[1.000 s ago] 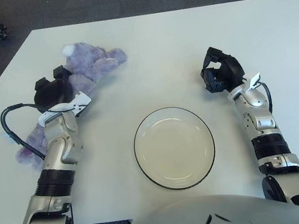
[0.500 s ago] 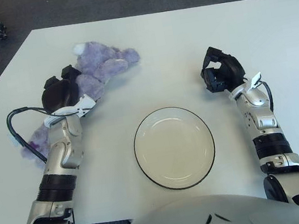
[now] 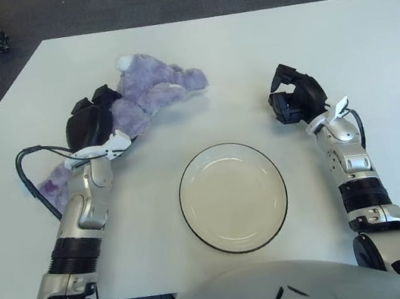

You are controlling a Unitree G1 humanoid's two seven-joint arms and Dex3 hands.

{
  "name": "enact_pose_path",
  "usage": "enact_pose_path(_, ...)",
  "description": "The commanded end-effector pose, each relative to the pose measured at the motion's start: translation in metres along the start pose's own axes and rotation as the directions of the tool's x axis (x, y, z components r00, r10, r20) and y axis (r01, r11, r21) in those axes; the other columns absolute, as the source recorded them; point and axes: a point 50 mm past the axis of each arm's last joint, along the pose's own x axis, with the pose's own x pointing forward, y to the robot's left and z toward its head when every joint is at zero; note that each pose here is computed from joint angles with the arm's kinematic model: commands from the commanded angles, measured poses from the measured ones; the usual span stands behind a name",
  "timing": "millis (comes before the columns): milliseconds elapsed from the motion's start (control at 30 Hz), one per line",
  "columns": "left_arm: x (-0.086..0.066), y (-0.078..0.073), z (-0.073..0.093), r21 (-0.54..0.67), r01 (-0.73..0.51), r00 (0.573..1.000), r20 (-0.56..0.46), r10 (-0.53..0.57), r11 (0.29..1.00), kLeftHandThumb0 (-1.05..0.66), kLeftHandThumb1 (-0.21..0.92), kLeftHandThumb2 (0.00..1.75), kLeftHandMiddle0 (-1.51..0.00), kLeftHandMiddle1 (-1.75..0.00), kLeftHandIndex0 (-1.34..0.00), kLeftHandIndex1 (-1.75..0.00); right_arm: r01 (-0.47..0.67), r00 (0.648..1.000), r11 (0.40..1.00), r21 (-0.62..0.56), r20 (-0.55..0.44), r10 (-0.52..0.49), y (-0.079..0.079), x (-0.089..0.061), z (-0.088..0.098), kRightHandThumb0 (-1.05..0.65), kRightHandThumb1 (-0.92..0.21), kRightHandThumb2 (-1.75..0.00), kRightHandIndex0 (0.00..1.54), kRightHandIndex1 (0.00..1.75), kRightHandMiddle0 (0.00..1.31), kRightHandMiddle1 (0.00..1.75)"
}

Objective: Put the doll into the plate.

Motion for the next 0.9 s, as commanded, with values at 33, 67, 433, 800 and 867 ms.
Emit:
enact_pose_path(33,-0.002,0.002,0.002,-0.043,0.002,1.0,0.012,-0.001,0.999,0.55,0.13,1.54,-0.76,-1.75,-1.02,-1.75,-0.002,1.0,1.0,-0.02,0.01,0.002,-0.001,0.002,0.005,-0.45,-0.41,-1.2,1.22,1.75,0.54,1.75)
enact_pose_path(67,-0.002,0.002,0.002,-0.048,0.002,1.0,0.014,-0.001,0.999,0.55,0.13,1.54,-0.76,-1.75,-1.02,-1.75,-0.003,1.0,1.0,-0.021,0.01,0.003,-0.001,0.002,0.005,-0.45,-0.41,-1.2,1.22,1.75,0.54,1.75)
enact_pose_path(433,-0.004,-0.003,0.011,-0.06,-0.002,0.997,0.072,0.006,0.998,0.56,0.1,1.58,-0.79,-1.75,-1.05,-1.75,-0.004,1.0,1.0,-0.011,0.0,0.004,-0.001,0.003,0.005,-0.45,-0.4,-1.22,1.22,1.75,0.55,1.75)
enact_pose_path(800,-0.004,-0.006,0.016,-0.068,-0.039,0.985,0.163,0.05,0.997,0.57,0.08,1.61,-0.81,-1.75,-1.08,-1.75,-0.002,1.0,1.0,-0.02,0.002,0.002,-0.002,0.003,0.005,-0.45,-0.4,-1.21,1.23,1.75,0.54,1.75)
enact_pose_path(867,-0.004,-0.007,0.017,-0.071,-0.044,0.984,0.171,0.056,0.996,0.58,0.07,1.61,-0.81,-1.75,-1.08,-1.75,-0.004,1.0,1.0,-0.021,0.002,0.004,-0.002,0.003,0.005,-0.45,-0.4,-1.21,1.23,1.75,0.54,1.75)
